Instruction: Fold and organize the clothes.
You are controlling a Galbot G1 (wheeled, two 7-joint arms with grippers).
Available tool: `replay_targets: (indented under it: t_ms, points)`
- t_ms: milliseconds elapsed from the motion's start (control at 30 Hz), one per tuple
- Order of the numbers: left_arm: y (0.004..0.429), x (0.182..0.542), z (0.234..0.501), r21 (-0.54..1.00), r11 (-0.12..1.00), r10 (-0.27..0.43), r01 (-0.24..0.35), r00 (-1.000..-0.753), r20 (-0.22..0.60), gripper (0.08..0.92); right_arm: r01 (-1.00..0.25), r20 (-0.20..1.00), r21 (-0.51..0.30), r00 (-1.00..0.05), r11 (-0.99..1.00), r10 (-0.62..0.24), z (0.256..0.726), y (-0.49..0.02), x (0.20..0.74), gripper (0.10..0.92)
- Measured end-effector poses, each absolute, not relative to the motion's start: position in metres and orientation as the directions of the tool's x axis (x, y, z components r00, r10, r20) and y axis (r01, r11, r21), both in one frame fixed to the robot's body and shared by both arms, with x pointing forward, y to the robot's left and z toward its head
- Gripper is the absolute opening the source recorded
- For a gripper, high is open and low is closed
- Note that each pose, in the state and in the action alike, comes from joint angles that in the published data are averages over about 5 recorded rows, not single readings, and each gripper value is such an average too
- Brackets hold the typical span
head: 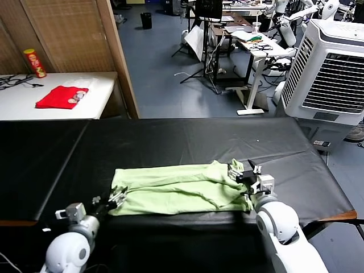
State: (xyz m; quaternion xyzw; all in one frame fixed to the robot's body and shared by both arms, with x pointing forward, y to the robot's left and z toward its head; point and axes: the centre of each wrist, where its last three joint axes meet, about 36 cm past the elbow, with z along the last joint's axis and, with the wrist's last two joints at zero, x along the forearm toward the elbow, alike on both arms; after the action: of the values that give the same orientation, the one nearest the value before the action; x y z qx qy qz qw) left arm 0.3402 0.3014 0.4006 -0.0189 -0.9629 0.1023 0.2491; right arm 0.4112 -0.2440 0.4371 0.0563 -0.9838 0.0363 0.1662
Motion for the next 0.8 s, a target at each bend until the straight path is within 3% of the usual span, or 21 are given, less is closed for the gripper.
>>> replay_targets:
  t_ms: [300, 533, 800]
  points:
    - [0.297, 0.34, 0.394, -0.17, 0.985, 0.057, -0.027, -0.881, 0.469, 0.168, -0.126, 0.313, -0.068, -0.944, 0.99, -0.099, 0.438, -0.24, 0.407, 0.798]
    - [0.322, 0.346, 0.402, 0.047, 0.999, -0.041, -0.024, -0.915, 0.402, 0.158, -0.116, 0.301, -0.066, -0.949, 0.991, -0.091, 0.442, -0.242, 0.402, 0.798]
    - [0.38, 0.353, 0.435, 0.309, 0.95, -0.158, -0.045, -0.923, 0.351, 0.156, -0.11, 0.303, -0.063, -0.949, 0.992, -0.086, 0.44, -0.236, 0.398, 0.798]
